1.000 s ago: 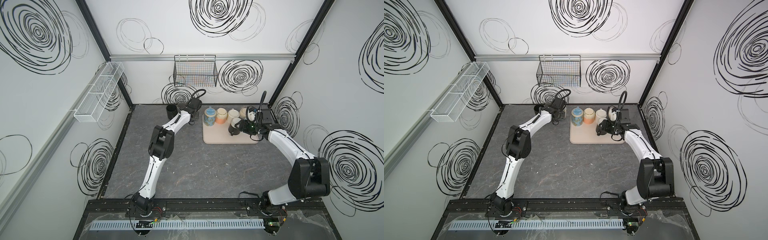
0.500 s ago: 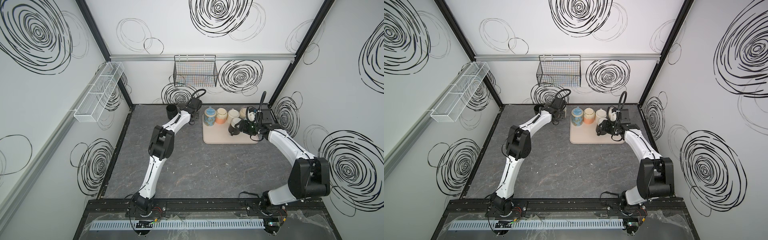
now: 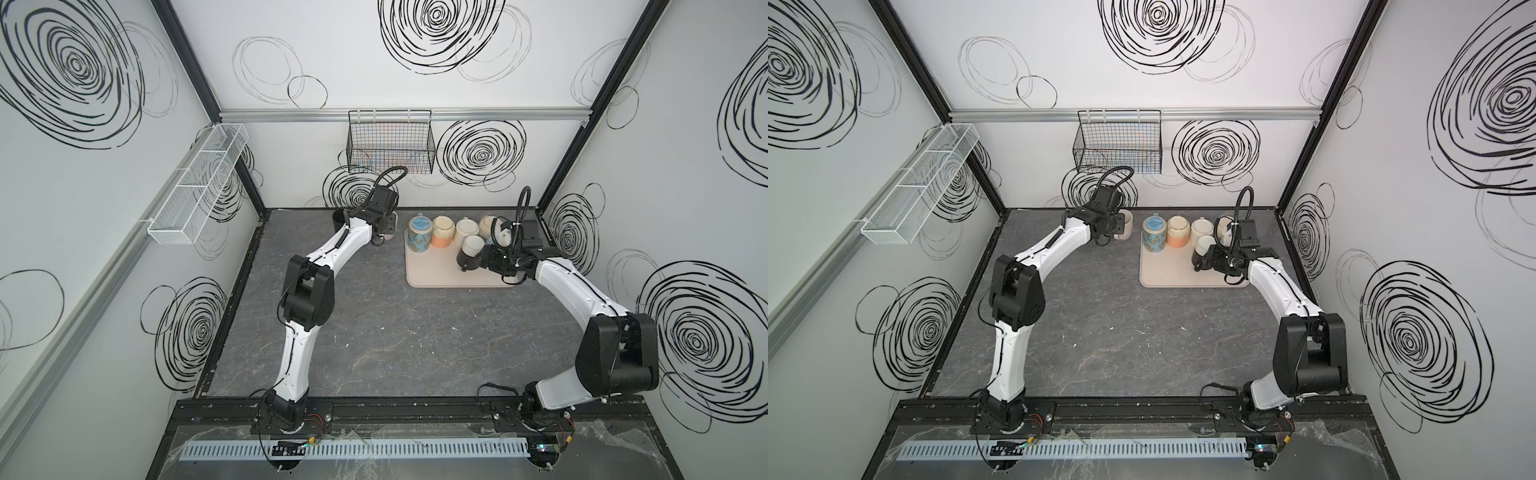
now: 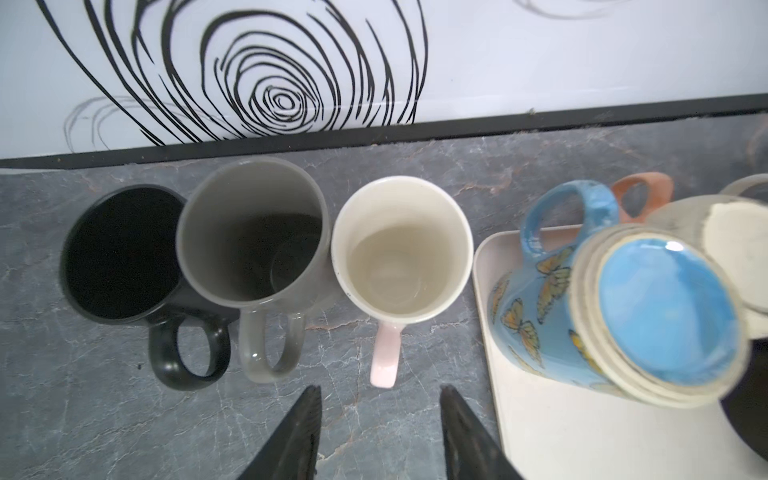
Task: Turn the mug right side up
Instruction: 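Draw the left gripper back while the right gripper moves to the white black-handled mug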
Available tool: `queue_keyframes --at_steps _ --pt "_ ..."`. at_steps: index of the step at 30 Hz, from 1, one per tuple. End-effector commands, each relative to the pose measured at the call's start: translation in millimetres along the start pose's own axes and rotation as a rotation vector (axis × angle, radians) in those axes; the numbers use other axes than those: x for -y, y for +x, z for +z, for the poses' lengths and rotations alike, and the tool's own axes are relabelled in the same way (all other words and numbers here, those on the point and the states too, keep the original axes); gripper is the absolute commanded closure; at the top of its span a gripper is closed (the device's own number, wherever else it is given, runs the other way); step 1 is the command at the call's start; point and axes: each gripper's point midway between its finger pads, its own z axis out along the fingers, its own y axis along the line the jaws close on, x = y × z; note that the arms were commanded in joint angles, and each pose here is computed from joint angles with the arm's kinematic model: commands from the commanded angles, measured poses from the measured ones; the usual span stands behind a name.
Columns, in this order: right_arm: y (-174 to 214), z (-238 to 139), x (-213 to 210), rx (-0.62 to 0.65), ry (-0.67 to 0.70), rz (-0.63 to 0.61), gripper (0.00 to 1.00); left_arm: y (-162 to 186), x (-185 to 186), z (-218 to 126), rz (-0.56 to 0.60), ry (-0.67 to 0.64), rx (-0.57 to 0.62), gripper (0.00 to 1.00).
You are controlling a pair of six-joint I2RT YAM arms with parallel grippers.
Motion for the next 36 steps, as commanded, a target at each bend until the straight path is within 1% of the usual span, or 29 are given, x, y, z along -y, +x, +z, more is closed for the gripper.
queue_keyframes --at_steps 1,6,12,16,20,25,31,36 --pt "1 2 4 -0.023 0.082 -0.008 0.43 -16 -4 -26 -0.024 0.035 0.068 0.5" --pt "6 12 2 -0.064 0.187 -0.058 0.42 2 -13 -53 -0.048 0.054 0.093 0.5" --pt "10 34 -1 -0.108 0.264 -0.065 0.4 44 -15 -84 -0.072 0.1 0.107 0.5" --pt "12 52 -4 -0.135 0.304 -0.063 0.4 78 -14 -98 -0.086 0.128 0.102 0.49" --pt "18 69 -8 -0.155 0.32 -0.061 0.4 115 -14 -103 -0.105 0.159 0.079 0.49" --pt "19 84 -15 -0.162 0.343 -0.068 0.4 155 -23 -105 -0.103 0.159 0.03 0.49" --pt "9 94 -10 -0.125 0.408 -0.068 0.4 182 -34 -114 -0.091 0.156 0.001 0.49" --pt "5 100 -1 -0.13 0.473 -0.077 0.41 198 -40 -124 -0.1 0.169 0.003 0.48"
